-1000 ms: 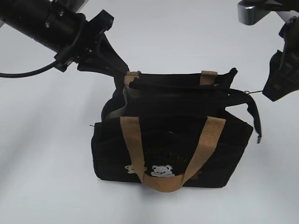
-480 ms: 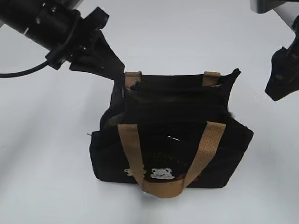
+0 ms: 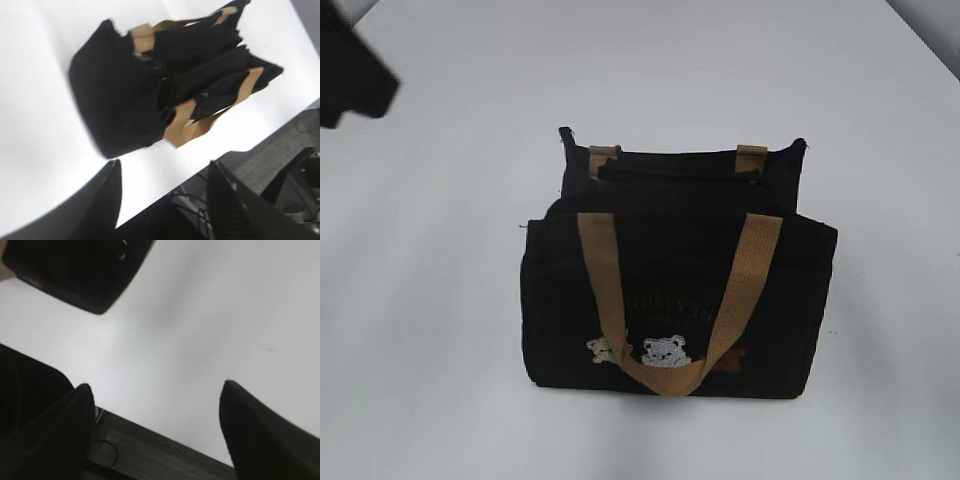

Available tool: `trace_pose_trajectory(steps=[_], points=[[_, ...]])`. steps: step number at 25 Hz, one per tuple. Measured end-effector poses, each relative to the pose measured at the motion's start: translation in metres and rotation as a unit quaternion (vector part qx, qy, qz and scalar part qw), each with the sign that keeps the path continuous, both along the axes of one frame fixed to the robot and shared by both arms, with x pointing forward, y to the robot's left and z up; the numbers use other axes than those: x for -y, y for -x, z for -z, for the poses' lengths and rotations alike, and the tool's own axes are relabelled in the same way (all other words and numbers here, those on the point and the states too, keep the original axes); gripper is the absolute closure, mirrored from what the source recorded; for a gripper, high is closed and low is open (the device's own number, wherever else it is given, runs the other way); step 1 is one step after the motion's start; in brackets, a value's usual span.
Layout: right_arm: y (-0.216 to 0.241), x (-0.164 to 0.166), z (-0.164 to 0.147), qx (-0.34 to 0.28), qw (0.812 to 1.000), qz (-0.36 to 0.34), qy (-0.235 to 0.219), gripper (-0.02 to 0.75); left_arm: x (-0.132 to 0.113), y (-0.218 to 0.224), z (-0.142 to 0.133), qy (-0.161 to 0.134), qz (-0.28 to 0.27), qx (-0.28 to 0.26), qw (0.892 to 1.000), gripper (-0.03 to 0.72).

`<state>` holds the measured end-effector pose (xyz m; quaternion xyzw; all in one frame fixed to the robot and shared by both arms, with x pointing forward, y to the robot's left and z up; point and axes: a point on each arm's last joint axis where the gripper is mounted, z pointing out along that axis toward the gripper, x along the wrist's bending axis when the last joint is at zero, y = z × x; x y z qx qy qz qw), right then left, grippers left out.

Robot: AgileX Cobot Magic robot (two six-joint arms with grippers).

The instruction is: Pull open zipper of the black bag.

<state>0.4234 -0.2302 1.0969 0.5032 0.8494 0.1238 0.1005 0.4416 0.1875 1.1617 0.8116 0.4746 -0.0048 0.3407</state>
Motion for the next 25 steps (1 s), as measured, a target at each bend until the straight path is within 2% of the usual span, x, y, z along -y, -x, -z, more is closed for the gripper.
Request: trace_pose_trajectory(steps=[3, 6, 9, 12, 14, 18, 22, 25], points=[[0.034, 0.012, 0.013, 0.0, 1.0, 0.008, -0.003, 0.147, -0.031, 0.045, 0.005, -0.054, -0.059, 0.022, 0.997, 0.275], [0.072, 0.027, 0.026, 0.019, 1.0, 0.011, -0.011, 0.147, -0.061, 0.099, 0.022, -0.077, -0.101, 0.062, 0.99, 0.274], [0.112, 0.042, 0.037, 0.068, 0.997, 0.011, -0.03, 0.147, -0.08, 0.142, 0.052, -0.075, -0.114, 0.092, 0.986, 0.274], [0.146, 0.054, 0.049, 0.124, 0.991, 0.011, -0.051, 0.147, -0.093, 0.178, 0.081, -0.055, -0.121, 0.133, 0.982, 0.274], [0.167, 0.062, 0.047, 0.188, 0.979, 0.01, -0.076, 0.147, -0.099, 0.195, 0.095, -0.04, -0.124, 0.164, 0.978, 0.274], [0.199, 0.071, 0.047, 0.281, 0.951, 0.005, -0.129, 0.148, -0.11, 0.221, 0.098, 0.0, -0.138, 0.25, 0.958, 0.274], [0.203, 0.069, 0.049, 0.288, 0.947, -0.008, -0.144, 0.148, -0.108, 0.214, 0.099, 0.004, -0.141, 0.265, 0.954, 0.274], [0.197, 0.064, 0.051, 0.31, 0.937, -0.022, -0.16, 0.148, -0.106, 0.209, 0.102, 0.003, -0.138, 0.26, 0.956, 0.274]])
